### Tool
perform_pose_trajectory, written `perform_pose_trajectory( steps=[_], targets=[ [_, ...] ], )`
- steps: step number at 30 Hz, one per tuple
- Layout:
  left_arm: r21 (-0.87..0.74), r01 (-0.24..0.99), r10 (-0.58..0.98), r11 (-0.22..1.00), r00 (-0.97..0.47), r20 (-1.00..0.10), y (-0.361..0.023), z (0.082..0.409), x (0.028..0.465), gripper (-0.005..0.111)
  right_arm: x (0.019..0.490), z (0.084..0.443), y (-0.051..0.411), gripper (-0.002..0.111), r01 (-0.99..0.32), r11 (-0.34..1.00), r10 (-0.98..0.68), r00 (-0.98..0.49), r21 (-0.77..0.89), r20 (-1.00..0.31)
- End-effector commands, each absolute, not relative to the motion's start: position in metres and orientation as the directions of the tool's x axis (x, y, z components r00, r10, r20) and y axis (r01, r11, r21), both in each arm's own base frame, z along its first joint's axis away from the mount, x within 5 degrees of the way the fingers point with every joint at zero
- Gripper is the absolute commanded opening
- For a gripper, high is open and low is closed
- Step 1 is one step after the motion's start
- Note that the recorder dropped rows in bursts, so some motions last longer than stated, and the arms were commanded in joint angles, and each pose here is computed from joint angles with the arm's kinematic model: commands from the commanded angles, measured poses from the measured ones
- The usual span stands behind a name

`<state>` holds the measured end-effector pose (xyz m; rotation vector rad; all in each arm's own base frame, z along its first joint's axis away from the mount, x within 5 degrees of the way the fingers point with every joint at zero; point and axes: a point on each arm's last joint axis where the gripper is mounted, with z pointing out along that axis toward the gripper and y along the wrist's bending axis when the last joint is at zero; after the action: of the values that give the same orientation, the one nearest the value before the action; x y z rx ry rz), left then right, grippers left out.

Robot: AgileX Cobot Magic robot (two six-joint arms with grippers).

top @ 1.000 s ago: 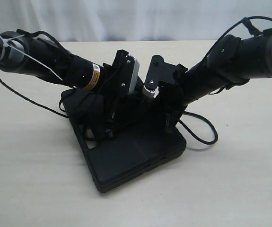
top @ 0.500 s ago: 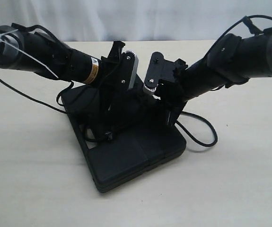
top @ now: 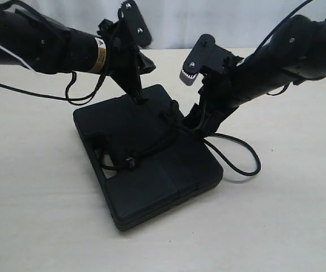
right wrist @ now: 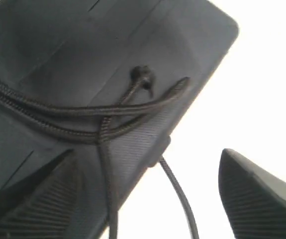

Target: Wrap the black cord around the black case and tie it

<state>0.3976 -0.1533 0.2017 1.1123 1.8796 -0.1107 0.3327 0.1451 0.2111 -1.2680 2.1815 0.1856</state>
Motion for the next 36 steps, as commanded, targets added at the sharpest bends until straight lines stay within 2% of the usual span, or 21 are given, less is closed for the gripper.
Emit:
perform_pose_trajectory(
  steps=[1,5,7,9,10,11,17,19,22,24,25,26,27,28,29,30,31,33,34,35,36],
  targets=[
    [-0.024,0.65,0.324,0.76,-0.411,-0.852,-0.16,0.222,0.399,0.0,0.334,0.219,0.133,0.072,-0.783,0.604,-0.698,-0.428,-0.151,-0.574],
    [-0.37,0.623,0.09,0.689,-0.581,-0.809,-0.157,0.241,0.403,0.0,0.333,0.218,0.129,0.072,-0.773,0.623,-0.684,-0.465,-0.118,-0.562],
    [-0.593,0.577,-0.004,0.562,-0.715,-0.699,-0.148,0.247,0.407,0.0,0.331,0.216,0.129,0.072,-0.78,0.617,-0.692,-0.474,-0.105,-0.544],
    [-0.698,0.582,0.019,0.417,-0.774,-0.633,-0.134,0.25,0.41,0.0,0.328,0.215,0.129,0.072,-0.789,0.608,-0.698,-0.48,-0.086,-0.531],
    [-0.729,0.59,0.048,0.346,-0.788,-0.614,-0.127,0.248,0.411,0.0,0.327,0.215,0.129,0.072,-0.793,0.604,-0.701,-0.483,-0.077,-0.525],
    [-0.741,0.586,0.05,0.329,-0.794,-0.605,-0.121,0.245,0.414,0.0,0.326,0.215,0.129,0.072,-0.795,0.603,-0.702,-0.49,-0.064,-0.517],
    [-0.742,0.567,0.015,0.357,-0.798,-0.603,-0.103,0.241,0.423,0.0,0.32,0.212,0.129,0.072,-0.801,0.599,-0.704,-0.525,-0.001,-0.479],
    [-0.701,0.568,-0.025,0.431,-0.769,-0.639,-0.104,0.247,0.43,0.0,0.318,0.212,0.129,0.072,-0.801,0.599,-0.703,-0.532,0.011,-0.471],
    [-0.538,0.619,-0.038,0.573,-0.635,-0.771,-0.103,0.264,0.439,0.0,0.317,0.212,0.129,0.072,-0.798,0.602,-0.7,-0.543,0.026,-0.464],
    [-0.284,0.664,0.047,0.692,-0.434,-0.9,-0.101,0.286,0.442,0.0,0.316,0.211,0.129,0.072,-0.801,0.598,-0.703,-0.544,0.034,-0.457],
    [-0.102,0.638,0.13,0.763,-0.307,-0.943,-0.098,0.299,0.444,0.0,0.316,0.211,0.129,0.072,-0.802,0.596,-0.705,-0.545,0.038,-0.454],
    [0.087,0.551,0.233,0.83,-0.201,-0.952,-0.093,0.309,0.448,0.0,0.316,0.211,0.129,0.072,-0.802,0.596,-0.705,-0.546,0.039,-0.453],
    [0.268,0.398,0.347,0.878,-0.141,-0.927,-0.087,0.318,0.452,0.0,0.315,0.211,0.129,0.072,-0.8,0.598,-0.703,-0.549,0.043,-0.452],
    [0.429,0.191,0.458,0.883,-0.142,-0.878,-0.078,0.325,0.454,0.0,0.315,0.211,0.129,0.072,-0.795,0.605,-0.697,-0.557,0.047,-0.451],
    [0.578,0.009,0.569,0.816,-0.187,-0.801,-0.071,0.331,0.454,0.0,0.315,0.211,0.129,0.072,-0.788,0.613,-0.69,-0.567,0.053,-0.45],
    [0.686,-0.066,0.654,0.725,-0.246,-0.715,-0.068,0.329,0.453,0.0,0.315,0.211,0.129,0.072,-0.785,0.617,-0.687,-0.571,0.055,-0.45],
    [0.783,-0.063,0.733,0.619,-0.314,-0.604,-0.064,0.323,0.454,0.0,0.316,0.211,0.129,0.072,-0.783,0.62,-0.684,-0.572,0.052,-0.453],
    [0.748,0.152,0.722,0.647,-0.439,-0.535,-0.068,0.299,0.449,0.0,0.316,0.211,0.129,0.072,-0.783,0.62,-0.684,-0.571,0.051,-0.454],
    [0.644,0.313,0.703,0.699,-0.465,-0.538,-0.077,0.285,0.444,0.0,0.316,0.211,0.129,0.072,-0.782,0.621,-0.683,-0.571,0.05,-0.455],
    [0.533,0.512,0.74,0.673,-0.455,-0.496,-0.09,0.269,0.437,0.0,0.316,0.211,0.129,0.072,-0.782,0.621,-0.683,-0.571,0.05,-0.455],
    [0.429,0.735,0.834,0.525,-0.342,-0.434,-0.105,0.257,0.425,0.0,0.316,0.211,0.129,0.072,-0.784,0.618,-0.685,-0.569,0.05,-0.454]
  ],
)
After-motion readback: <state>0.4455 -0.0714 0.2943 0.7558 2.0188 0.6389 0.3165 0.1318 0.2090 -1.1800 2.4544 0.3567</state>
